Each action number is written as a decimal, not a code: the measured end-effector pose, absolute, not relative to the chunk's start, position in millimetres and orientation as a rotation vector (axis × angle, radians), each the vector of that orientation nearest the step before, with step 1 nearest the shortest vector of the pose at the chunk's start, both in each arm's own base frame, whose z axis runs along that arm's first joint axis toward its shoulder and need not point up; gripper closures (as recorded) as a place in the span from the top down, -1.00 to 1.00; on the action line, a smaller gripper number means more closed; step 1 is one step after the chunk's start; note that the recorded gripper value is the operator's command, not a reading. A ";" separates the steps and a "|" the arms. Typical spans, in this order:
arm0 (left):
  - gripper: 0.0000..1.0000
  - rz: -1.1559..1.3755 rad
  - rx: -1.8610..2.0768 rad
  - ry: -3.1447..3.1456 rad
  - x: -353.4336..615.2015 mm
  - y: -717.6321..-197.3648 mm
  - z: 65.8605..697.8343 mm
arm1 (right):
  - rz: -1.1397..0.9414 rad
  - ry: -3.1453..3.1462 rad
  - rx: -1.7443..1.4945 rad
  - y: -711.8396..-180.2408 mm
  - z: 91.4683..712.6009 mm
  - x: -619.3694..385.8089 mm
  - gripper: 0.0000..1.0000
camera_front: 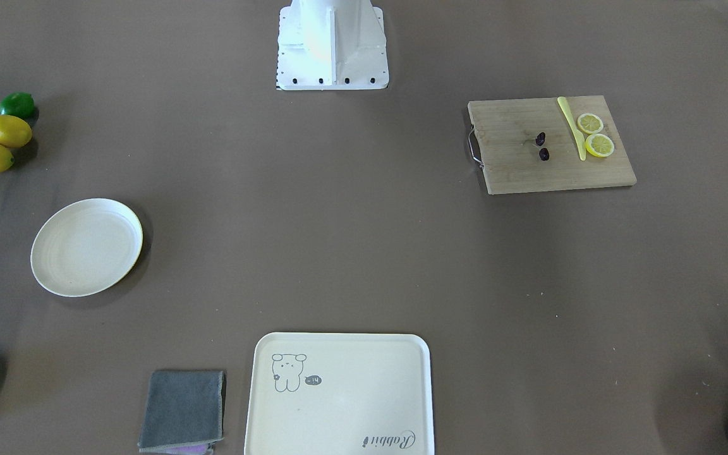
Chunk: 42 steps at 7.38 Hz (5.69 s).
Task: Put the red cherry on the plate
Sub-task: 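Reach the right gripper to the white round plate and grip its rim, then slide the white plate with the right gripper toward the table's middle, then release the plate and withdraw the right arm while the left arm reaches out, then lower the left gripper onto the dark red cherries and grasp their stems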
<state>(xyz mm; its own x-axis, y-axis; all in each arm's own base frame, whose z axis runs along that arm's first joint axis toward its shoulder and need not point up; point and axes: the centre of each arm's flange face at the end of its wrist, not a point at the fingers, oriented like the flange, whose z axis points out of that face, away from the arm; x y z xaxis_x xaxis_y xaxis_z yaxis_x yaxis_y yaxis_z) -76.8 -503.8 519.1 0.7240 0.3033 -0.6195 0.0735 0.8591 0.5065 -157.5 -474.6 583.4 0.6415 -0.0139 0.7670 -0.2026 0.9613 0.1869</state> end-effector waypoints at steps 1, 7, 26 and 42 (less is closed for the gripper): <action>0.97 0.134 0.535 0.759 -76.5 -503.5 519.1 | 0.136 -0.871 0.266 -469.2 590.7 -190.6 0.41; 0.97 0.134 0.535 0.760 -76.2 -504.0 518.5 | 0.216 -0.909 0.248 -449.7 590.5 -246.4 -1.00; 0.98 0.045 0.445 0.939 -15.9 -468.9 456.7 | 0.356 -0.941 0.222 -476.8 246.2 -434.7 1.00; 0.02 0.144 0.242 0.910 309.0 -284.6 504.8 | -0.085 -0.772 0.262 -499.2 473.4 -14.2 1.00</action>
<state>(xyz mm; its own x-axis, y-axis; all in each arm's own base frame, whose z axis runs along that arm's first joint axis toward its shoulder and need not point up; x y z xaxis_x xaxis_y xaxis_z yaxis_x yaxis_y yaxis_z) 309.0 -284.6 504.8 0.6069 0.2255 -0.7621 -0.0214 0.9632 0.2680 -14.2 -499.2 473.4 0.7149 -0.1715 0.6779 -0.0197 0.9641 0.2646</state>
